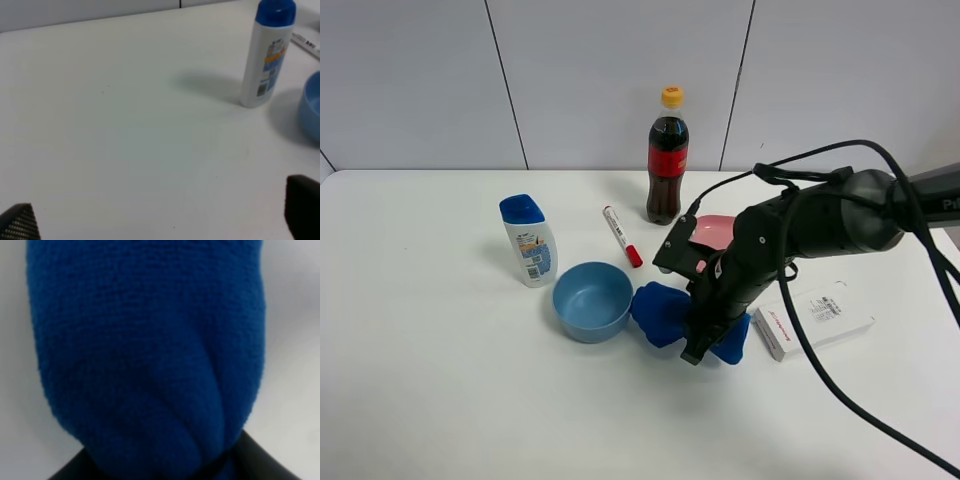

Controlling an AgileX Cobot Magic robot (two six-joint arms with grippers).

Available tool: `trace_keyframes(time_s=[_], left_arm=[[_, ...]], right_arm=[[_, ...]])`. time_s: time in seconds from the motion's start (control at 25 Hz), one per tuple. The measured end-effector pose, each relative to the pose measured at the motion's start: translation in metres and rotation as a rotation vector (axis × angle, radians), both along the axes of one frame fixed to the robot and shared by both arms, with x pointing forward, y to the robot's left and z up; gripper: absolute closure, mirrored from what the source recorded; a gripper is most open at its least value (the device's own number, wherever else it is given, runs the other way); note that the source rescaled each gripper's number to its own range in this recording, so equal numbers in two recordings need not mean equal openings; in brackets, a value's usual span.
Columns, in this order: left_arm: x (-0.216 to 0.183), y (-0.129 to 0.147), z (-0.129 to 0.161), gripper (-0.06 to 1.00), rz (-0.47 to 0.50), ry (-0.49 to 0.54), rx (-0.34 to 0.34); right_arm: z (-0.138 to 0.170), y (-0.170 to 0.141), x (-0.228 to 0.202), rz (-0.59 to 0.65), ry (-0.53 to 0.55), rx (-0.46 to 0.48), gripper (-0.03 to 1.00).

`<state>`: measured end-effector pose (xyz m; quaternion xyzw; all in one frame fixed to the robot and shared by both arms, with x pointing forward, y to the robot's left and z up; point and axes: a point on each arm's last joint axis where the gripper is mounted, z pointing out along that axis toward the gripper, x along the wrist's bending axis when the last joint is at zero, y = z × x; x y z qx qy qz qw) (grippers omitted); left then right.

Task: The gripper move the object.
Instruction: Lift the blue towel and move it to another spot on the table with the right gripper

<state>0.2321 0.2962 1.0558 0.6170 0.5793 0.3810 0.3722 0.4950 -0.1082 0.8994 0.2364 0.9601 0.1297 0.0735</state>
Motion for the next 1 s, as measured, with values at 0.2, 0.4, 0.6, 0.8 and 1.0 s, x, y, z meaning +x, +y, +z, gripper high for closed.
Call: trace_keyframes(time_s=[0.2, 0.4, 0.6, 0.8, 1.0], left_arm=[[0.0, 0.0, 0.0, -0.06, 0.0, 0.0, 0.0], [0.0, 0.0, 0.0, -0.06, 0.0, 0.0, 0.0], [0.0, 0.0, 0.0, -0.06, 0.0, 0.0, 0.0], [0.0, 0.0, 0.0, -0.06, 0.0, 0.0, 0.0], [0.0, 0.0, 0.0, -0.06, 0.0, 0.0, 0.0]], right_arm=[[-0.004, -0.001, 0.005, -0.022, -0.028, 0.019, 0.97], [-0.02, -0.008, 0.011, -0.052, 0.003, -0.004, 0.97], [-0.022, -0.008, 0.011, -0.074, 0.013, -0.002, 0.97], [-0.022, -0.009, 0.009, -0.227, 0.058, 0.024, 0.53], [-0.022, -0.01, 0.009, -0.323, 0.075, 0.033, 0.02]])
